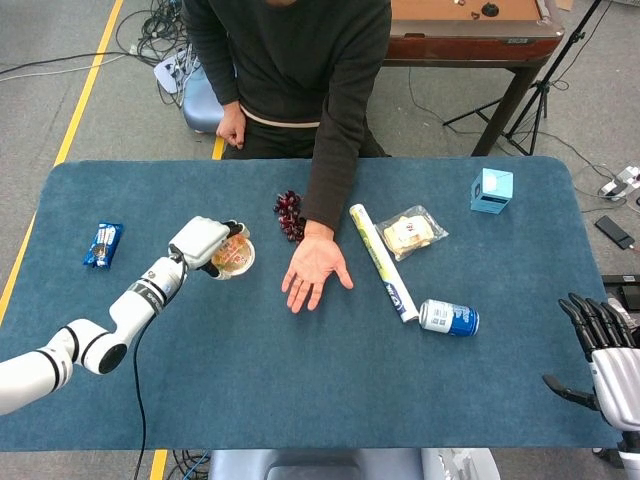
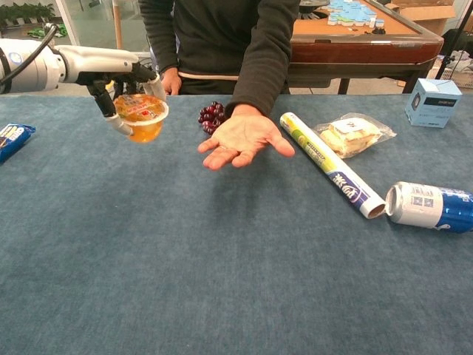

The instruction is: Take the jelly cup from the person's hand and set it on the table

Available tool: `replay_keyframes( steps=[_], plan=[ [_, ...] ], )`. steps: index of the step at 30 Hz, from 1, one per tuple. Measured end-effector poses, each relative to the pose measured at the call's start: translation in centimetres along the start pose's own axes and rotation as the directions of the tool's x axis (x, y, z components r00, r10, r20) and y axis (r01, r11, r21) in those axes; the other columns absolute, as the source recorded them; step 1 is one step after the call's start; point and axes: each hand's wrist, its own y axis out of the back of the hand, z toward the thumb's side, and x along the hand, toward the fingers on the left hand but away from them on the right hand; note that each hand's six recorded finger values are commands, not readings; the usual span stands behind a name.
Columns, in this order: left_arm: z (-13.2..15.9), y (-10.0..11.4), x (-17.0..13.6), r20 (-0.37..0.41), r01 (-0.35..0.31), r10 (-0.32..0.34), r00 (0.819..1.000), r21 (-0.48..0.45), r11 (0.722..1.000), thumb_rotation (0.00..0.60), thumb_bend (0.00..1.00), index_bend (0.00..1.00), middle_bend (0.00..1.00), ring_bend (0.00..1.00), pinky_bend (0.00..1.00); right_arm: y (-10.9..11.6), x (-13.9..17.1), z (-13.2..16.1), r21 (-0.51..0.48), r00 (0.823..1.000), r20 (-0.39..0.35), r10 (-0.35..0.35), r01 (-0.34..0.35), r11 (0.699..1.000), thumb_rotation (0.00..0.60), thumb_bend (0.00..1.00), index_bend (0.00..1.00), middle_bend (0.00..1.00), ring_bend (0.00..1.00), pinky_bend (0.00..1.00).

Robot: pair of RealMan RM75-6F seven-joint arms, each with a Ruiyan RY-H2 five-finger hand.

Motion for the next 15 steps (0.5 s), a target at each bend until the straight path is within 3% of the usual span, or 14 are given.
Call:
replay_keyframes(
  steps=[11, 13, 15],
  plan=[
    [-2.1, -4.1, 1.4, -0.074, 0.04, -0.04, 0.996, 0.002, 0.999, 0.6, 0.14, 0.4, 0.27, 0.36, 0.43, 0.0, 0.1, -0.1, 0.0, 1.0, 0.008, 0.0, 0.0, 1.0, 0.6, 0.06, 0.02, 0.04, 0.0, 0.06],
    [-2.1, -4.7, 1.5, -0.08, 0.048, -0.047, 0.996, 0.002, 0.999, 0.6, 0.14, 0.36, 0.23, 0.32, 0.4, 0.0, 0.1, -0.2, -0.001, 1.0, 0.009, 0.0, 0.0, 1.0, 0.6, 0.06, 0.02, 0.04, 0.0, 0.06],
    [-2.2, -5.2, 1.7, -0.085, 0.058, -0.057, 0.995, 0.002, 0.998, 0.6, 0.14, 0.24, 0.15, 0.21, 0.34, 0.0, 0.2, -0.2, -0.002, 1.0, 0.011, -0.001, 0.001, 1.0, 0.6, 0.06, 0.02, 0.04, 0.0, 0.06]
  ],
)
